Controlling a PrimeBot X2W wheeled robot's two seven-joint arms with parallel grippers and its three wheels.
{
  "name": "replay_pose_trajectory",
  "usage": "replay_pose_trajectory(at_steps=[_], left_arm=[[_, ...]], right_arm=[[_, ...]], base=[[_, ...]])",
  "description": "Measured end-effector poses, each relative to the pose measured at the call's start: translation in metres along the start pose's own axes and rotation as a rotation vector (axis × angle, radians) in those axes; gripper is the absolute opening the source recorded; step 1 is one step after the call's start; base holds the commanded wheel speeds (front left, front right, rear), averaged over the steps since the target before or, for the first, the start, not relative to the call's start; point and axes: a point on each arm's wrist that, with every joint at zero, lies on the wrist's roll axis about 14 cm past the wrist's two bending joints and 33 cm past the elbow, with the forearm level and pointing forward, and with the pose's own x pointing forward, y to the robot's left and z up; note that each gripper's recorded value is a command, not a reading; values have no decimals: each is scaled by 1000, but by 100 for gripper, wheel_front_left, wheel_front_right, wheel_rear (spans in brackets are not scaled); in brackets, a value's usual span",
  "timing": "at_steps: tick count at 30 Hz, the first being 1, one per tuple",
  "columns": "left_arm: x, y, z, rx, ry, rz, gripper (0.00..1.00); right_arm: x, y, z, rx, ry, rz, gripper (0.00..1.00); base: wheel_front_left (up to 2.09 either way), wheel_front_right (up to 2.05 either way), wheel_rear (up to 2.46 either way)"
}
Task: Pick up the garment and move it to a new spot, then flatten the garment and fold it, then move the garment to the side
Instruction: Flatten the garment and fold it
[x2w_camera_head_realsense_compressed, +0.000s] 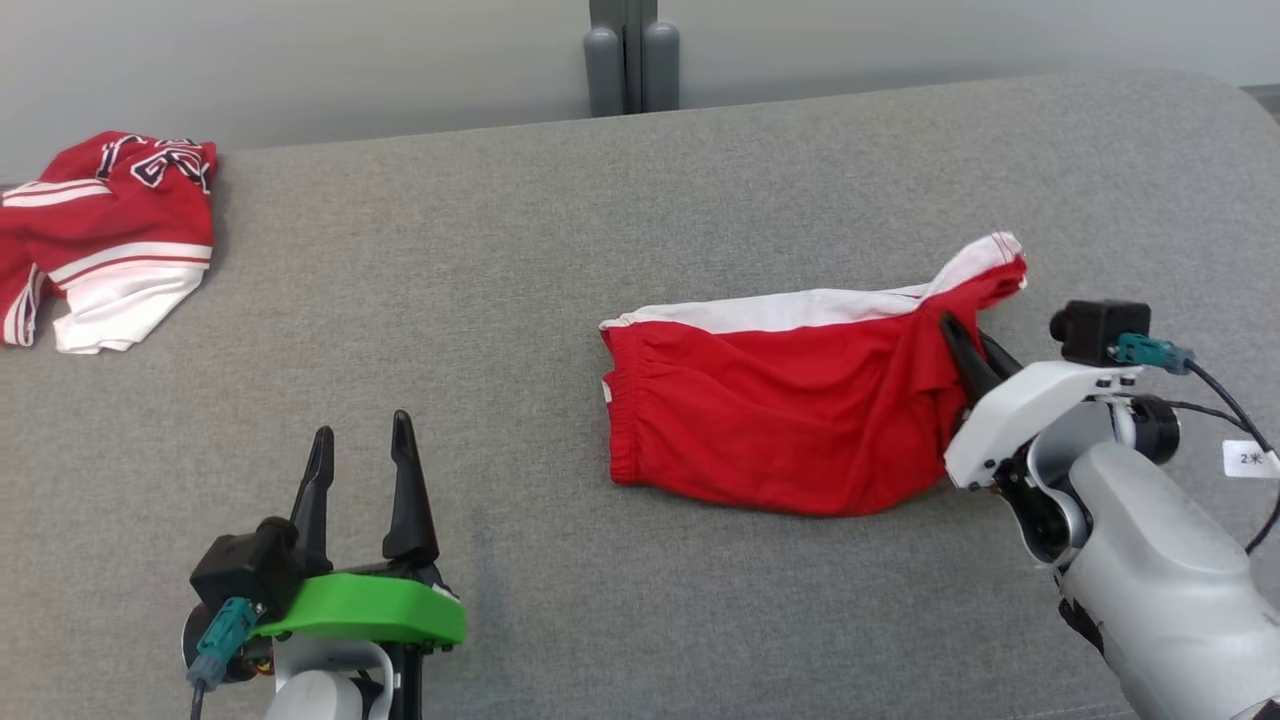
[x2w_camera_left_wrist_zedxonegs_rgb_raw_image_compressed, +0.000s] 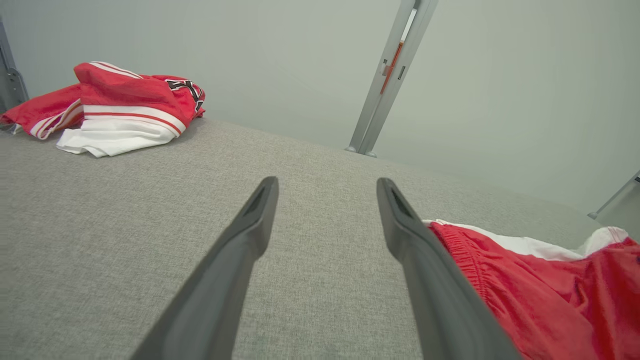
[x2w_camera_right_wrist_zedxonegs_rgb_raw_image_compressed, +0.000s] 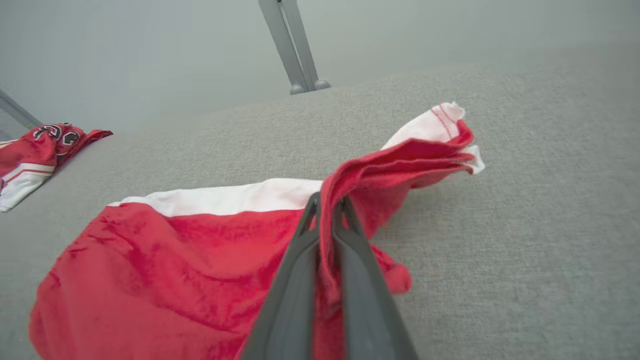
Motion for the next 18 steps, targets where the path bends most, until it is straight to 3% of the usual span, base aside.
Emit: replay_pose_trajectory(at_steps=[6,11,18], left_arm=[[-10,7,10,-5,-27,27,100],[-18,15,18,-12,-47,53,100],[-24,28,23,-12,-62,96,100]], right_arm=[[11,78,12,-54,-7,200,0],[11,136,-1,-84,53,334,0],[9,176,-30,-102,152,425,0]], base=[[0,0,0],[0,0,0],[0,0,0]])
